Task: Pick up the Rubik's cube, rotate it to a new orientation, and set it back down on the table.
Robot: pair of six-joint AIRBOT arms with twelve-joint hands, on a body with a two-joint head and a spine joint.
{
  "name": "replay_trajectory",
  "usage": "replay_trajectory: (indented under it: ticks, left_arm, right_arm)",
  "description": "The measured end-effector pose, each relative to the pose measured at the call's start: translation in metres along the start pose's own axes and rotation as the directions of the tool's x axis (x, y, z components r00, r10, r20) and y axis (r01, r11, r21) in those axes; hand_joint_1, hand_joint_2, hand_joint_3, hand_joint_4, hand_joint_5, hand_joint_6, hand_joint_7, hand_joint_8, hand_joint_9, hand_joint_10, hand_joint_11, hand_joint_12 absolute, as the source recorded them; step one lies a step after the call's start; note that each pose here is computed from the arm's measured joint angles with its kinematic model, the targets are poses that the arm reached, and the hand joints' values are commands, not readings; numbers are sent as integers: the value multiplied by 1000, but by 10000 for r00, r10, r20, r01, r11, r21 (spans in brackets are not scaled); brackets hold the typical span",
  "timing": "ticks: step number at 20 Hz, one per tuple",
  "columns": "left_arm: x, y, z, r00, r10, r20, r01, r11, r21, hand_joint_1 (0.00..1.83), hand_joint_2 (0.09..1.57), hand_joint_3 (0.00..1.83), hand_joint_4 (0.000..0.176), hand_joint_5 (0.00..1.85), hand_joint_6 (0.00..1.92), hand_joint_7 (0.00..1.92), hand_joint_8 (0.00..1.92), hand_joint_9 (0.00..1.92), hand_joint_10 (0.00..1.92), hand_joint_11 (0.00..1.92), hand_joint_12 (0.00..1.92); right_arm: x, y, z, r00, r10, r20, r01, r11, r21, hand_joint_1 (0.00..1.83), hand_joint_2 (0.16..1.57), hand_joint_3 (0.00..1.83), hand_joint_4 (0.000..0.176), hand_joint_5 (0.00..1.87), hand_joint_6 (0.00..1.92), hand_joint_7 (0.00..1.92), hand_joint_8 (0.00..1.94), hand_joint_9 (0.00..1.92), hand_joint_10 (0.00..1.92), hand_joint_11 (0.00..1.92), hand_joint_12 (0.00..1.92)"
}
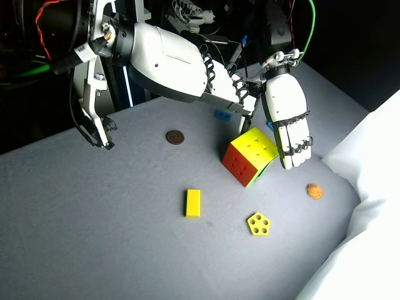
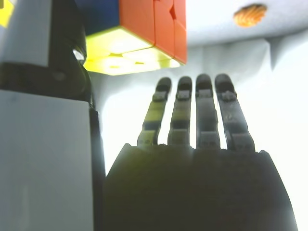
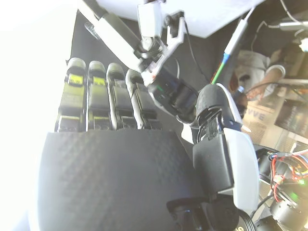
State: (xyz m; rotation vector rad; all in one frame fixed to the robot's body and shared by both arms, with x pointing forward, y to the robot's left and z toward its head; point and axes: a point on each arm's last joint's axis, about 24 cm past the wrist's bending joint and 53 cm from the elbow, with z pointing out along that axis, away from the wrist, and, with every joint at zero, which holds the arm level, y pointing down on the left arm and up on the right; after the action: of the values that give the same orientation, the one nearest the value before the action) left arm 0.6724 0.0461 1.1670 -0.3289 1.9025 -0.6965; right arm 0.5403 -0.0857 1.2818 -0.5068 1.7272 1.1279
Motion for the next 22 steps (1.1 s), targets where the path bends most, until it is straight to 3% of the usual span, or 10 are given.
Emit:
replay_trajectory:
  ticks: [5,12,22]
  left_arm:
    - [7,-1,3,9999,74,-116,-74,10000,22,870,1006,0,0,0,0,0,0,0,0,7,5]
    - [14,11,5,9997,130,-225,-135,9997,-205,881,986,0,0,0,0,0,0,0,0,4,2]
    - [18,5,14,9997,81,-239,-83,10000,-44,884,957,0,0,0,0,0,0,0,0,0,0]
  right_arm:
    - [18,-11,-1,9977,-102,-665,129,9991,407,0,1264,3,0,4,1,37,6,15,4,0,0]
    - [18,-10,0,9979,-31,-648,55,9993,377,0,1269,4,0,17,5,66,12,46,15,0,0]
    - [19,-6,0,9977,-78,-674,100,9994,318,0,1277,5,0,41,13,69,8,40,9,0,0]
